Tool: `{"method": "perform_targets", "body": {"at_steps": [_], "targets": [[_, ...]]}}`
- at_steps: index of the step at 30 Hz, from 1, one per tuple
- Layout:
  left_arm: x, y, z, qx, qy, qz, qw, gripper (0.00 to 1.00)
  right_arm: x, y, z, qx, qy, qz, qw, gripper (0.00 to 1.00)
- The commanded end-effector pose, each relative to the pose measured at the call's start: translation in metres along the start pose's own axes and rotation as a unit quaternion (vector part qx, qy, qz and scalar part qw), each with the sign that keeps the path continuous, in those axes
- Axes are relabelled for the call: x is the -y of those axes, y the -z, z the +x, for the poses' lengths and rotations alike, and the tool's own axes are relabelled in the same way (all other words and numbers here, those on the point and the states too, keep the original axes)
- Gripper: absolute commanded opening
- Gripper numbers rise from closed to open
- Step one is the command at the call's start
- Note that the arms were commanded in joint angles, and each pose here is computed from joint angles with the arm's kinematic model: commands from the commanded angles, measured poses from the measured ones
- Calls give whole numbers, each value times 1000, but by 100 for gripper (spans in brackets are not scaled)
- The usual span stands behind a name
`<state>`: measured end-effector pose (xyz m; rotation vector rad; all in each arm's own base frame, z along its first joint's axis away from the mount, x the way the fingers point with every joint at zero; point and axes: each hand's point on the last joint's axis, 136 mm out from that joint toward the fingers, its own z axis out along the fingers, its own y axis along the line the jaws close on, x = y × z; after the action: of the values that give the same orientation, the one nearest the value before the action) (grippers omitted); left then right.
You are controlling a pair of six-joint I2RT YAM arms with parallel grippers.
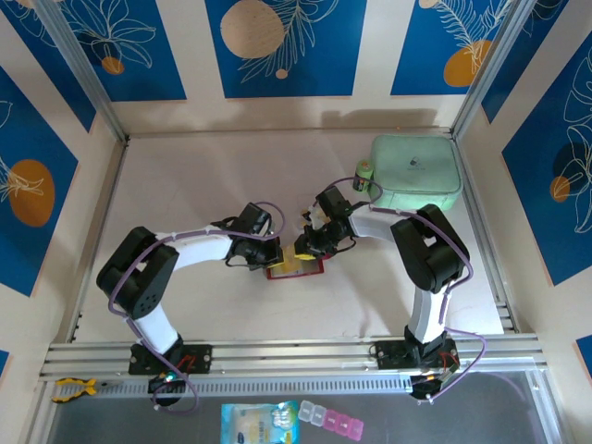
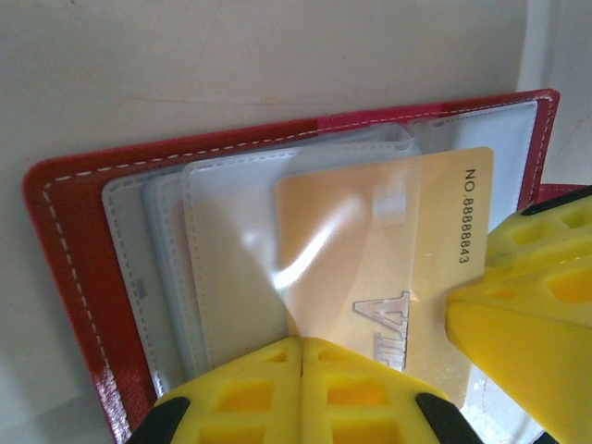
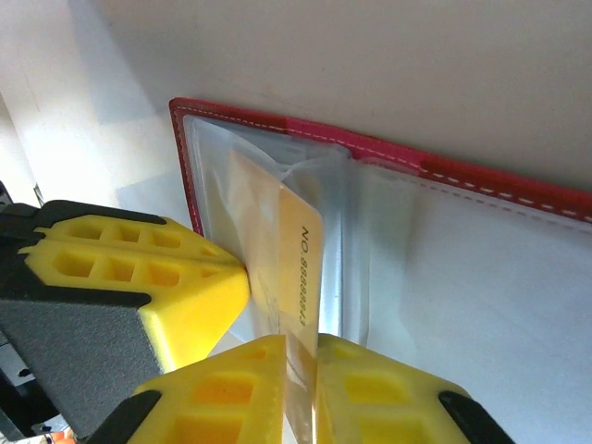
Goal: Take the credit cards out of the card holder
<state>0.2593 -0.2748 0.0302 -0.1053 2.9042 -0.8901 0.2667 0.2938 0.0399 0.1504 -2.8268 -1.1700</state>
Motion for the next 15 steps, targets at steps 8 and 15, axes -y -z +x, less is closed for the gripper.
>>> {"method": "perform_targets", "body": {"at_steps": [8,15], "targets": [[-21,-3,10,-12,7,-45,999,0,3,11,6,3,-4,9,1000,8],[-22,-2,11,-13,6,-47,999,0,8,24,8,13,-3,12,1000,8]]}}
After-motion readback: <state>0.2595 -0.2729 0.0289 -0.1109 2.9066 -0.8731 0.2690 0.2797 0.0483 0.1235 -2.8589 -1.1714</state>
